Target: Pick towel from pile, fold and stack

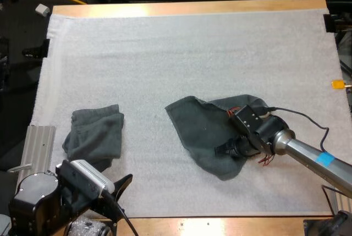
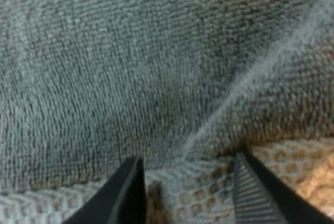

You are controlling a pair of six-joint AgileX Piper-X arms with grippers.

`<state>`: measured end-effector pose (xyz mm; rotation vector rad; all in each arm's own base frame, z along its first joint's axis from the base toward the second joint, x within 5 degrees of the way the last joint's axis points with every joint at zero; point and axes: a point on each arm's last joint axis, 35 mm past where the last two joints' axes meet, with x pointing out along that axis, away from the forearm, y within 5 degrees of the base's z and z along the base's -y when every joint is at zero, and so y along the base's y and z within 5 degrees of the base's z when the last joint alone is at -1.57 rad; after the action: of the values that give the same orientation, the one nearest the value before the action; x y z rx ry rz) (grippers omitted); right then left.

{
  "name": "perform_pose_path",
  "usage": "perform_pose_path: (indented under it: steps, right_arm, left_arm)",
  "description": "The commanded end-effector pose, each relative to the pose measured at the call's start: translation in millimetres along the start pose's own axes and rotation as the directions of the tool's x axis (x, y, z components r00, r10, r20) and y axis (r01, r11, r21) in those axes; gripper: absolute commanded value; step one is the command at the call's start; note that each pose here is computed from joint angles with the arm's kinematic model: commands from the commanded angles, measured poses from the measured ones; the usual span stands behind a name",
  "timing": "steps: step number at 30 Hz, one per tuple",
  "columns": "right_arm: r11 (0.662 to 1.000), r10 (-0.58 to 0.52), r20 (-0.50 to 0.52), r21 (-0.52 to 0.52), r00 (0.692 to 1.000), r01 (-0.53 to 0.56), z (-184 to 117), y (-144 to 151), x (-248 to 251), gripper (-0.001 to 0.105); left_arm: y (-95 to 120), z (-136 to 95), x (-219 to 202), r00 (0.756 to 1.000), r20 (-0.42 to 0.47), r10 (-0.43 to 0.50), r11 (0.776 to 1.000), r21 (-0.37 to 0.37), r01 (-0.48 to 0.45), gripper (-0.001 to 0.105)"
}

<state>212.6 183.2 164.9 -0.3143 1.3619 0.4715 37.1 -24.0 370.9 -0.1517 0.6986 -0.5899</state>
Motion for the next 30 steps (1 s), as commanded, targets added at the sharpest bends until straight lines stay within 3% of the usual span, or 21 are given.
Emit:
perform_pose_path:
  steps: [1,4,8,9,15,20,24,26,27,30]
  right_arm:
    - [0.999,-0.042,-0.023,0.006,0.999,0.043,-1.4,-1.6,0.5,0.036]
    - [1.0,-0.023,-0.038,0.003,0.999,0.023,-3.6,-2.0,4.0,0.03]
    - [0.999,-0.045,-0.049,-0.001,0.998,0.045,-5.1,-2.4,4.3,0.002]
    - [0.999,-0.052,-0.046,-0.004,0.998,0.052,-4.6,-2.2,3.7,0.0]
    - [0.982,-0.182,0.014,-0.057,0.983,0.182,1.7,-6.2,-20.9,0.0]
    - [0.927,-0.328,0.059,-0.17,0.943,0.333,11.6,-9.0,-49.1,0.0]
    - [0.889,-0.4,0.09,-0.202,0.912,0.41,21.1,-13.0,-60.7,0.0]
    - [0.884,-0.416,0.108,-0.186,0.903,0.43,25.6,-16.1,-63.2,0.0]
    - [0.906,-0.372,0.102,-0.175,0.922,0.385,23.5,-13.3,-58.8,0.0]
    - [0.932,-0.315,0.083,-0.158,0.945,0.325,25.5,-14.9,-49.6,0.0]
  left_arm:
    - [0.8,-2.3,2.2,1.0,-0.027,-0.006,1.0,-0.011,0.005,0.058]
    - [-0.4,0.9,0.0,1.0,-0.007,-0.007,1.0,-0.002,0.007,0.058]
    - [-0.6,0.4,-0.1,1.0,-0.006,-0.01,1.0,0.0,0.01,0.058]
    - [-0.6,0.4,-0.1,1.0,-0.007,-0.011,1.0,-0.001,0.011,0.058]
    - [-1.1,-0.3,-0.9,1.0,-0.004,-0.017,1.0,0.003,0.017,0.058]
    - [-0.9,-0.3,-1.1,1.0,-0.001,-0.011,1.0,0.004,0.011,0.058]
    - [-0.6,0.6,0.0,1.0,-0.002,-0.011,1.0,0.007,0.011,0.058]
    - [-0.7,0.4,-0.6,1.0,0.001,-0.01,1.0,0.006,0.01,0.058]
    - [-0.5,0.1,-0.3,1.0,-0.002,-0.009,1.0,0.001,0.009,0.058]
    - [-0.3,0.3,0.5,1.0,-0.005,-0.009,1.0,-0.003,0.009,0.058]
